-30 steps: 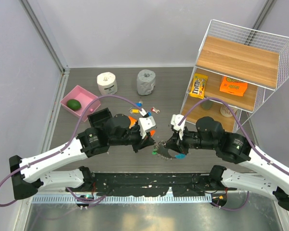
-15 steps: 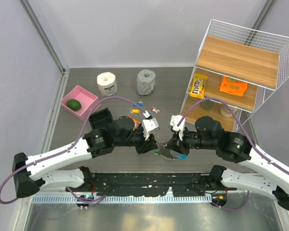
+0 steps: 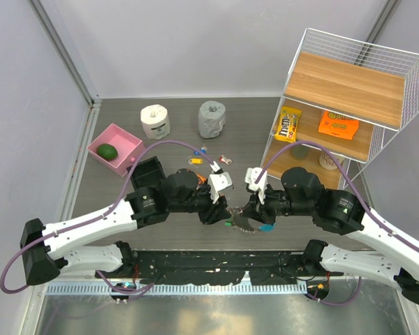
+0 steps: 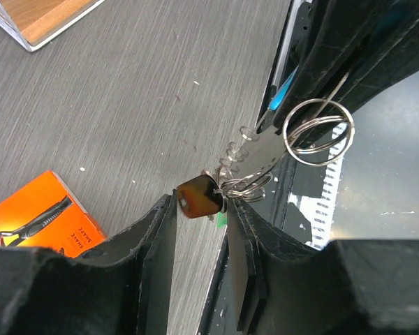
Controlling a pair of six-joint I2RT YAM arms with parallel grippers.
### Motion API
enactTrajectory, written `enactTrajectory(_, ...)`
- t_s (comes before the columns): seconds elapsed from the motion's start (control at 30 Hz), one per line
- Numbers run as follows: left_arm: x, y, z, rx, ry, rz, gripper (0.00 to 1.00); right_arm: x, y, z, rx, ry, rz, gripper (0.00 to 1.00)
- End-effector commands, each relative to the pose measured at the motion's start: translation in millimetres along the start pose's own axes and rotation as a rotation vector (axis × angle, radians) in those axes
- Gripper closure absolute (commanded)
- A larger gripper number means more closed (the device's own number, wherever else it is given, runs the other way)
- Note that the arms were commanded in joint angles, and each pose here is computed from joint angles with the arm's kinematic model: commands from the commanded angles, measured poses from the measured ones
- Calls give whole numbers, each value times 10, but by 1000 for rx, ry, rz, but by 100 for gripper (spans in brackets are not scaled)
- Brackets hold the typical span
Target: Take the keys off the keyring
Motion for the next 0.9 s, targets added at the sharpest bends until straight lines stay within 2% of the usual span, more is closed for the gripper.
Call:
enactTrajectory(0.0,104,3,-10,-15,44,-56,59,434,-123,79,38,-49,-148,95)
enactTrajectory(0.23,86,25,-151,-110,65,-69,55,462,-154,124,61,-55,-161,95)
enactTrajectory(0.33,116,9,-199,-137,72,-90,60,463,-164,145,72,-54,-164,95)
enactTrajectory(0.47,165,-25,-215,-142,87,-114,86,457,-179,152,72,-52,-167,95)
enactTrajectory(0.5,159,-33,-210,-139,89,-111,90,458,-192,150,68,-53,-171,95)
enactTrajectory(0.8,89,-186,-131,-72,100,-60,88,390,-182,129,54,-52,-160,95)
enactTrajectory(0.87,72,-204,-135,-73,100,-49,94,388,-179,131,56,-52,-160,95)
Point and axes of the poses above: each gripper's point midway between its finger pads, its own y axis out along the fingers, its own z axis along the line the jaws close on, x = y × z, the point moved 1 cm from there along -y, back along the fingers, and after that the axes turned 3 degrees about -y, right-handed, at the moved point
